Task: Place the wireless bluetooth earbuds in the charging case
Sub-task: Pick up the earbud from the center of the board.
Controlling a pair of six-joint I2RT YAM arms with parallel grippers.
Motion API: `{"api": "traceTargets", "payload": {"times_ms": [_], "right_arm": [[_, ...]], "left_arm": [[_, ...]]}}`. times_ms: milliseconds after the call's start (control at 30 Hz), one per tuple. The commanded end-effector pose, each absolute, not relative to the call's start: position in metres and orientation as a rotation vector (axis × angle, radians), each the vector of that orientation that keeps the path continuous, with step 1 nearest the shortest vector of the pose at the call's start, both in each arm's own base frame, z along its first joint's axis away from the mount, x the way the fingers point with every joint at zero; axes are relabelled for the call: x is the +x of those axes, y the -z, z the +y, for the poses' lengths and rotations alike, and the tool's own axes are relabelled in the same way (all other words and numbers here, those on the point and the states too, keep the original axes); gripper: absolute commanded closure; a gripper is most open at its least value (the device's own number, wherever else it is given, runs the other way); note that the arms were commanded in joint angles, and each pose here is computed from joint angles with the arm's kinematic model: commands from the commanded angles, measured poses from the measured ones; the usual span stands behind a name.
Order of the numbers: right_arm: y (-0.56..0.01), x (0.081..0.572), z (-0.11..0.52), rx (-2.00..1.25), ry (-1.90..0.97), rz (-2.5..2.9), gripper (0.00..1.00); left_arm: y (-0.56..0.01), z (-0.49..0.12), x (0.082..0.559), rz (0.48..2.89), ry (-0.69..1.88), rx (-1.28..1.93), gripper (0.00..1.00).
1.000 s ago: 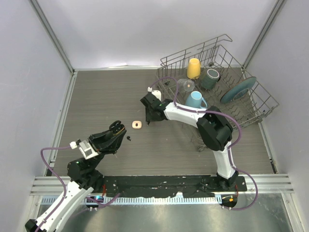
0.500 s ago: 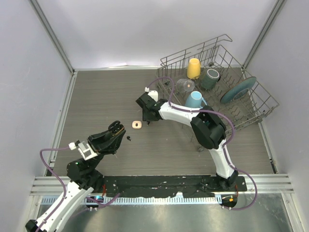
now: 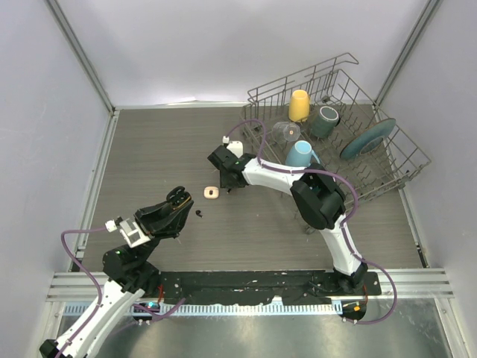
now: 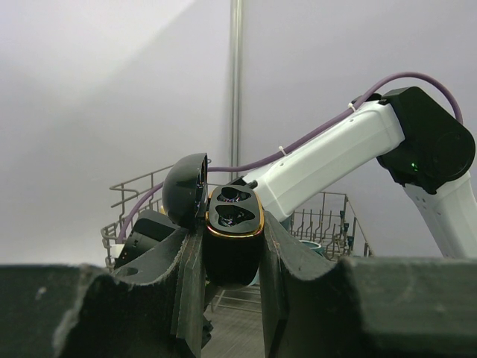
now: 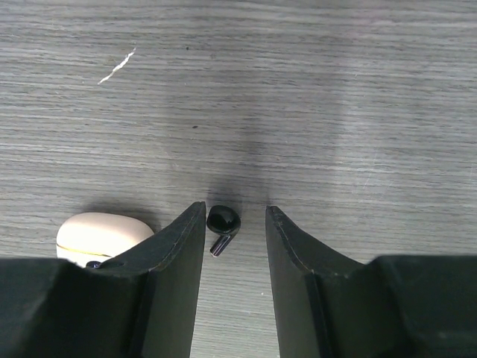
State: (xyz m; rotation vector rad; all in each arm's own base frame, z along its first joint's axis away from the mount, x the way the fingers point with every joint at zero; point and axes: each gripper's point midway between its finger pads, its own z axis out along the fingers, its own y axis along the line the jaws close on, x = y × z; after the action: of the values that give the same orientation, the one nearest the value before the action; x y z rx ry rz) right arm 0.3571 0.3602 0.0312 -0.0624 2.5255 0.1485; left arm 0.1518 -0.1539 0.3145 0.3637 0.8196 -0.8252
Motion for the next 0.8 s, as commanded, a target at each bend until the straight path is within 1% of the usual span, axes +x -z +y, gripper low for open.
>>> {"api": "traceTargets", "payload": {"times_ms": [0,433,467,600,667,733,767], "right_arm": [[-0.041,0.366,0.37,-0.032,-0.166,2.493,0.57],[-0.033,0.363,0.372,-0.048,-0.157,2.508,0.58],[-0.03,0.363,0.372,-0.051,-0.152,2.511,0.6],[-0.027,0.36,0.371,-0.065,-0.14,2.521,0.64],[-0.026,0.358,0.372,-0.076,-0.135,2.524,0.68],[-0.025,0.357,0.371,-0.09,-0.133,2.528,0.7],[-0.025,0.356,0.372,-0.099,-0.133,2.531,0.73]], "left_arm": [[-0.266,-0.16,0.168,0.909,0.795,0.371,1.0],[-0.264,-0.16,0.169,0.921,0.791,0.369,1.0],[-0.264,-0.16,0.169,0.921,0.792,0.369,1.0],[-0.264,-0.159,0.17,0.921,0.79,0.368,1.0],[-0.263,-0.159,0.17,0.924,0.788,0.368,1.0],[-0.264,-0.159,0.17,0.924,0.788,0.368,1.0],[-0.264,-0.159,0.17,0.924,0.788,0.368,1.0]]}}
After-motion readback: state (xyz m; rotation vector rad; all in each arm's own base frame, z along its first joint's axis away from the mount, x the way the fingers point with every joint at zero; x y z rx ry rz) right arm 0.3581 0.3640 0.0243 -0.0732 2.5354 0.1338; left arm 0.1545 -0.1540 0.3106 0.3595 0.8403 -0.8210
